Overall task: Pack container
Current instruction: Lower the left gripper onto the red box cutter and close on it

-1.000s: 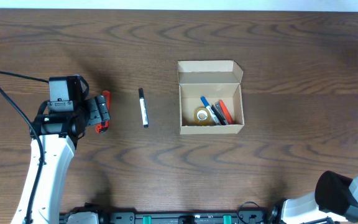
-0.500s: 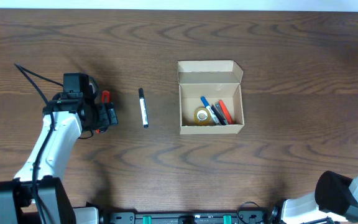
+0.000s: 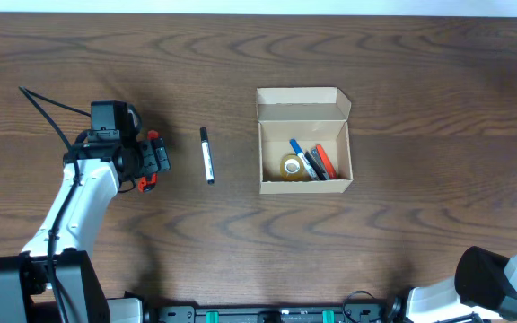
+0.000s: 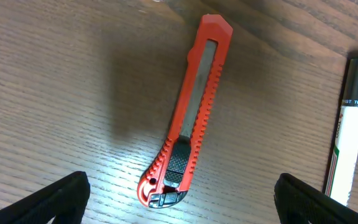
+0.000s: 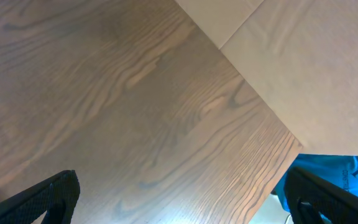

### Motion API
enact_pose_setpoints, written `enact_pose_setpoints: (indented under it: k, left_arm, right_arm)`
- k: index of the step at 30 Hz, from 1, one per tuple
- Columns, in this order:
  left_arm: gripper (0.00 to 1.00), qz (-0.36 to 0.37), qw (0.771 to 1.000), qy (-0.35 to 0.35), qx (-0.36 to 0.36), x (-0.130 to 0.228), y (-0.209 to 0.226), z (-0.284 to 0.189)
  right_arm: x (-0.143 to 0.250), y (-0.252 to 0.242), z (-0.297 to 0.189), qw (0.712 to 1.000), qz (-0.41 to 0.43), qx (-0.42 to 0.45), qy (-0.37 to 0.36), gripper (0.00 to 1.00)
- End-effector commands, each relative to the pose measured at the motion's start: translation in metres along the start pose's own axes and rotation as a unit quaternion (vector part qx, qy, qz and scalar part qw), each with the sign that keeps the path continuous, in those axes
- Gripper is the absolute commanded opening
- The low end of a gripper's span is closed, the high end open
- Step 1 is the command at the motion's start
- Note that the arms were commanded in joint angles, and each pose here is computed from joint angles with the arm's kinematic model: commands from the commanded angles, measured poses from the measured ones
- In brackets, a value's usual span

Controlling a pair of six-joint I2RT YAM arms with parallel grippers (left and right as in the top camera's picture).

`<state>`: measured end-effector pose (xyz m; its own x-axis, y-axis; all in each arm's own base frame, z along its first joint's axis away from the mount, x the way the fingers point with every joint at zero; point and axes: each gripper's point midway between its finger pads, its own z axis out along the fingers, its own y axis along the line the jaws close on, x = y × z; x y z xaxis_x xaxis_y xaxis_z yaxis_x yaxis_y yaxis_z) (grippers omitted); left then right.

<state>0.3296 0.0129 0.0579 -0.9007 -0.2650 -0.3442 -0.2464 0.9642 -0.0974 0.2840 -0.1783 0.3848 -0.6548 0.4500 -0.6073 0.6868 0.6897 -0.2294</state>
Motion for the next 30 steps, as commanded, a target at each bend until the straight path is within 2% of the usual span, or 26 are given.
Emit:
enact_pose_setpoints:
  k: [1, 11, 19, 30]
  left_arm:
    - [0.95, 0.02, 1.0, 0.013, -0.001, 0.003, 0.001, 0.008]
    - [0.95, 0.047, 0.998, 0.036, 0.016, 0.008, -0.004, 0.035]
    - [0.95, 0.079, 0.996, 0.034, 0.019, 0.007, -0.005, 0.038]
    - [0.95, 0.077, 0.994, 0.076, 0.013, 0.026, -0.001, 0.046]
  right_arm:
    - [-0.002, -0.006, -0.005, 1.0, 0.015, 0.005, -0.008, 0.99]
    - [-0.002, -0.006, -0.005, 1.0, 0.015, 0.005, -0.008, 0.99]
    - [-0.002, -0.006, -0.005, 1.0, 0.015, 0.005, -0.008, 0.99]
    - [-0.002, -0.006, -0.005, 1.0, 0.015, 0.005, -0.008, 0.99]
